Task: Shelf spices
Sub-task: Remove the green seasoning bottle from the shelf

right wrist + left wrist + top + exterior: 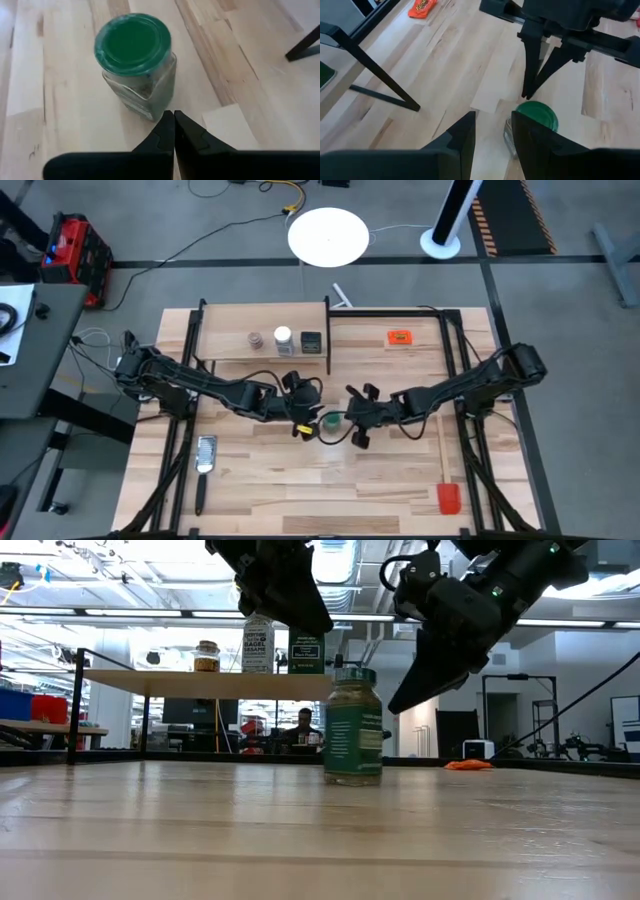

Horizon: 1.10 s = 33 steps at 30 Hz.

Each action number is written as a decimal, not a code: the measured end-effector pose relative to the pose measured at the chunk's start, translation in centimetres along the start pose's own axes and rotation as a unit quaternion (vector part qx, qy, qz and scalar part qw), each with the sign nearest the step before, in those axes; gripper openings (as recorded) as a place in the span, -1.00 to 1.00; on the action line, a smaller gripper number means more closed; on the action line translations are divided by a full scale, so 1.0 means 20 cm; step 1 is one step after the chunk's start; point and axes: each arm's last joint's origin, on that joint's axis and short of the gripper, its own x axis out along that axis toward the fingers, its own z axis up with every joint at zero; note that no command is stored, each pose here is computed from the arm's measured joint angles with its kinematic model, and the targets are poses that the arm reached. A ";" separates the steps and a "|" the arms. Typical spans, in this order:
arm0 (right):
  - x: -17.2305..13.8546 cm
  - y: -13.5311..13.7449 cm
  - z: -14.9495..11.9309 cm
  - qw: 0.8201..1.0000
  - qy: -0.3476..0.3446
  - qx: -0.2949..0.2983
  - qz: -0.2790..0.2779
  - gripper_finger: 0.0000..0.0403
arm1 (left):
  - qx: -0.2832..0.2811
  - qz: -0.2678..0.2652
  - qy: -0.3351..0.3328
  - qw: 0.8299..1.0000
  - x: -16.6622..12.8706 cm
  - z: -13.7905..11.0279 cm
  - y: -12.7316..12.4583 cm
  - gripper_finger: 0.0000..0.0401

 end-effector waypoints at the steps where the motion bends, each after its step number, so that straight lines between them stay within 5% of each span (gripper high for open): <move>1: 0.00 0.01 0.00 1.000 -0.003 0.000 0.003 -0.96 | 0.000 -0.002 0.001 1.000 0.00 0.00 0.00 -0.42; 10: 0.00 0.00 0.00 1.000 -0.003 -0.005 0.002 -0.97 | 0.030 -0.077 0.034 0.996 0.00 -0.02 -0.02 -0.39; 17: 0.00 0.00 -0.01 1.000 0.007 -0.008 -0.003 -0.97 | 0.037 -0.133 0.044 0.989 -0.01 -0.02 -0.05 -0.07; 24: 0.00 -0.02 -0.04 0.999 0.045 -0.012 -0.021 -0.96 | 0.012 -0.122 0.027 0.992 0.05 -0.02 -0.08 0.25; 33: -0.03 -0.03 -0.07 0.997 0.071 -0.008 -0.034 -0.96 | -0.026 -0.086 0.011 0.996 0.12 -0.01 -0.05 0.30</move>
